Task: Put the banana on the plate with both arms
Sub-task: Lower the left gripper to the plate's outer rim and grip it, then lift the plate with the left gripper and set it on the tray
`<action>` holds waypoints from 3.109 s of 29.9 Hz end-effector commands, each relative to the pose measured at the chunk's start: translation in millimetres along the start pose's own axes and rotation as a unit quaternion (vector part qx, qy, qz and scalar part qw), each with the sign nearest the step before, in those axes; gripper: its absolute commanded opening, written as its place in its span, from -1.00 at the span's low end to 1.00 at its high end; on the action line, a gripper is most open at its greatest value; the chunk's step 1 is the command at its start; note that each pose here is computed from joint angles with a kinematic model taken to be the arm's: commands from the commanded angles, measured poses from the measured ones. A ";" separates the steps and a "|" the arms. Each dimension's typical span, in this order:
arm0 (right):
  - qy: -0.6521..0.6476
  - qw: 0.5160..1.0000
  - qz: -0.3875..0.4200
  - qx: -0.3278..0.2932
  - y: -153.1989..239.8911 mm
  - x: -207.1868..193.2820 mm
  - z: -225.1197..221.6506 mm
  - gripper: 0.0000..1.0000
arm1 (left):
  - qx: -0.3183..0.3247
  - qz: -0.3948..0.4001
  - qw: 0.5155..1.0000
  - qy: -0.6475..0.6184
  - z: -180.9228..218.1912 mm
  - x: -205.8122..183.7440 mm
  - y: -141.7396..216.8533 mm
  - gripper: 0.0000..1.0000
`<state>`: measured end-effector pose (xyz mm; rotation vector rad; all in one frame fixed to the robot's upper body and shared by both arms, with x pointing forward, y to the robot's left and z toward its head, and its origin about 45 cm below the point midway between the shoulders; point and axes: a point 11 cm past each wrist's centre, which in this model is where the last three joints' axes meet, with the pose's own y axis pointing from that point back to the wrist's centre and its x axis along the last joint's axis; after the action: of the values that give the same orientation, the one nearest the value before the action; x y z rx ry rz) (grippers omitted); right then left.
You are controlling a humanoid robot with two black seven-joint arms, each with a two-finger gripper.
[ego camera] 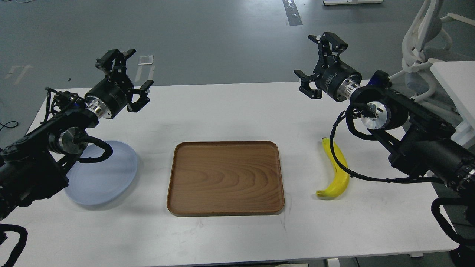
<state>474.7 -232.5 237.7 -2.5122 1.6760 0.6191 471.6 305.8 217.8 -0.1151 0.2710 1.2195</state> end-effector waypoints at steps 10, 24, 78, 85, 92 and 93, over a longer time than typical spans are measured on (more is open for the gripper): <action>-0.005 1.000 0.006 -0.012 6.9 7.6 16.9 0.98 | 0.042 -0.003 0.845 -0.534 30.8 53.3 37.9 0.95; 0.005 1.000 0.026 -0.012 18.0 28.2 12.7 0.99 | 0.228 -0.035 0.716 -0.659 -17.1 142.1 164.2 0.95; 0.004 0.999 0.036 -0.009 19.4 32.1 12.2 0.98 | 0.277 -0.070 0.712 -0.641 -88.6 135.6 242.4 -0.83; 0.004 0.999 0.037 -0.009 19.5 32.8 12.1 0.98 | 0.278 -0.068 0.711 -0.642 -87.0 137.4 242.7 -1.00; 0.004 0.999 0.036 -0.005 19.0 32.1 9.8 0.98 | 0.256 -0.060 0.715 -0.648 -70.2 135.0 225.3 -1.00; 0.003 0.999 0.036 -0.003 18.7 31.8 8.7 0.98 | 0.245 -0.060 0.716 -0.651 -63.9 131.6 217.2 -1.00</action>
<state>464.8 -266.2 219.0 -2.4732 1.7806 0.6295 285.8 493.8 121.3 1.1954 -0.6311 0.7963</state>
